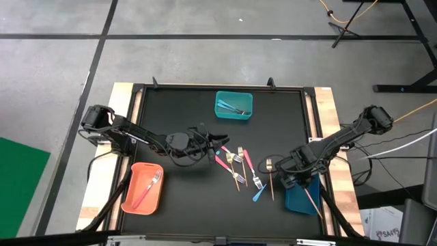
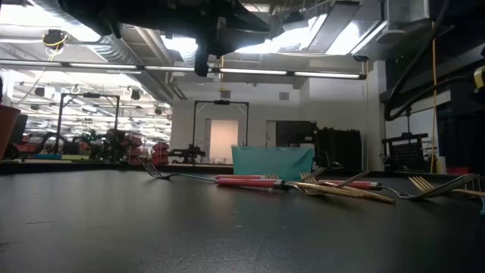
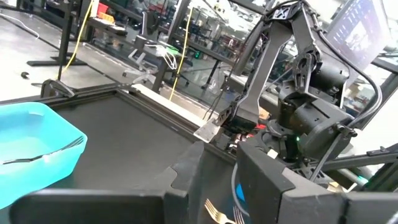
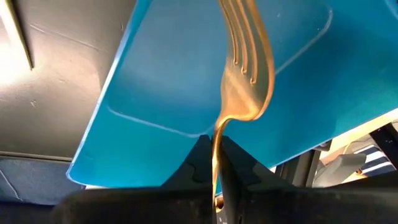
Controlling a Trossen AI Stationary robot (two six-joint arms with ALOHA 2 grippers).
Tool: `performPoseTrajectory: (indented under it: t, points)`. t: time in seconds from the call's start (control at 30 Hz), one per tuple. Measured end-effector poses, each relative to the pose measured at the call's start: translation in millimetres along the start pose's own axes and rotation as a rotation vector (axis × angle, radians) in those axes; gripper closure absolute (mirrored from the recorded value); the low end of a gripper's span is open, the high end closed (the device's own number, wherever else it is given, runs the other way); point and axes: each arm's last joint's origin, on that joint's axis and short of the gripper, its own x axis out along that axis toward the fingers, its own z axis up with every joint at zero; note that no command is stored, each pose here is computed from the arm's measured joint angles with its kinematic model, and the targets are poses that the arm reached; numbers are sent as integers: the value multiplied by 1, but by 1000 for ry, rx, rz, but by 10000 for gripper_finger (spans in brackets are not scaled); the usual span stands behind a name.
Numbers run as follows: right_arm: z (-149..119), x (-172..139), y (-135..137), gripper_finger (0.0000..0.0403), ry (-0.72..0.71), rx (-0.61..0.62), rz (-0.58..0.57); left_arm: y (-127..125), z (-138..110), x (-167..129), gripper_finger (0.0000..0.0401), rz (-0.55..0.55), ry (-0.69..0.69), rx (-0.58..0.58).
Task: Sort silverware by color (type)
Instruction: Put the gold fork into the blue bin
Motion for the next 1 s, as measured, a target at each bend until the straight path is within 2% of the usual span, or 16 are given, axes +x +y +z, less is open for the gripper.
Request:
performPoseTrajectory:
  t: [0.4, 0.9, 1.0]
  points:
    - [2, 0, 0, 402, -58, 2, 2, 1, -2, 0, 310, 10, 21, 20]
    - [2, 0, 0, 402, -57, 2, 2, 2, -4, 0, 310, 19, 41, 32]
    - [2, 0, 0, 392, -57, 2, 2, 2, -4, 0, 310, 19, 40, 31]
